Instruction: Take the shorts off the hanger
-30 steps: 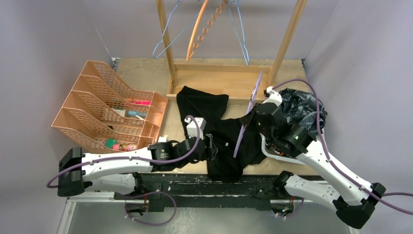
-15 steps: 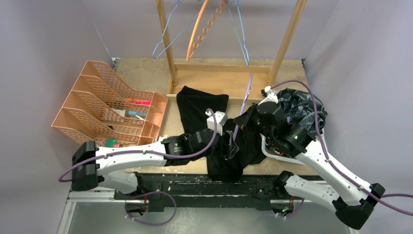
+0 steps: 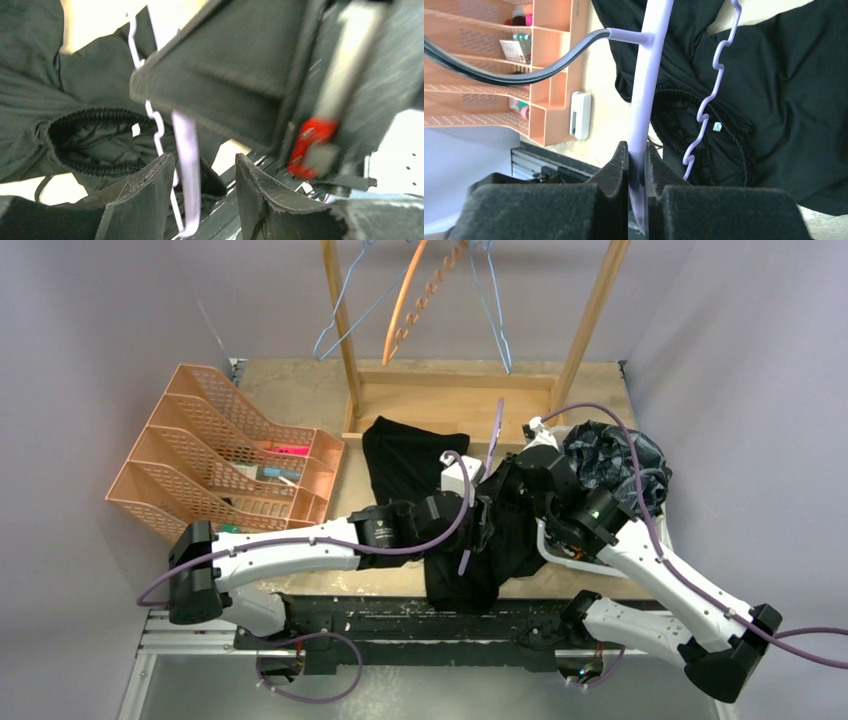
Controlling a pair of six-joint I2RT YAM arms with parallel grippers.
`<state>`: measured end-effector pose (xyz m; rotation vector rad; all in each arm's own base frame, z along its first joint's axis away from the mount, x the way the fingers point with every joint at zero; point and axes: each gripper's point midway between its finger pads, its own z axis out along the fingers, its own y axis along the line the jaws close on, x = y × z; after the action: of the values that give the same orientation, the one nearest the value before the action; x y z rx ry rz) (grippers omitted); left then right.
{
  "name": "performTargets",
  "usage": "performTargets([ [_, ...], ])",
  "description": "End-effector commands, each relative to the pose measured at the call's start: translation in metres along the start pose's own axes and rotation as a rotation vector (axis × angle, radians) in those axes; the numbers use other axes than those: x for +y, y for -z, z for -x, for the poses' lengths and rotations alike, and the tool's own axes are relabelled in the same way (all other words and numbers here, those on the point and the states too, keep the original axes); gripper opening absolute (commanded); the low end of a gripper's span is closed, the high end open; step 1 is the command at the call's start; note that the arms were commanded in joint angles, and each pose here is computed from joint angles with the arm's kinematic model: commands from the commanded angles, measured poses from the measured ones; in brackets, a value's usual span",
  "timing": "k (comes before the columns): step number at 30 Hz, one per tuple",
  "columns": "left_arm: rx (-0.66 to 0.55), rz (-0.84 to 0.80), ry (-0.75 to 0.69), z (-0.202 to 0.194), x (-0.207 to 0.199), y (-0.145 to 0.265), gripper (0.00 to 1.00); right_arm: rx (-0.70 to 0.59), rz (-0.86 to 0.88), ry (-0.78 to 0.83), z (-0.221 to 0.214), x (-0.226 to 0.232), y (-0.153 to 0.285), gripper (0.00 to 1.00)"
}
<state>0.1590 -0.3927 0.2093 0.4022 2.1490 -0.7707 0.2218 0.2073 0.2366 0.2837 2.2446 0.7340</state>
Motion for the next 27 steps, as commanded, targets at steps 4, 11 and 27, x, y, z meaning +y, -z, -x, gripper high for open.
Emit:
performTargets([
  [4,-0.087,0.058,-0.017,0.044,-0.012,-0.006,0.25,-0.040,0.099,0.007,0.017,0.025,0.011,0.00],
  [11,-0.068,0.066,-0.006,0.035,-0.007,-0.009,0.00,-0.036,0.099,0.010,0.017,0.025,0.012,0.00],
  [27,-0.122,0.016,0.182,0.062,-0.007,-0.002,0.00,-0.127,0.153,-0.037,0.025,0.017,0.043,0.62],
])
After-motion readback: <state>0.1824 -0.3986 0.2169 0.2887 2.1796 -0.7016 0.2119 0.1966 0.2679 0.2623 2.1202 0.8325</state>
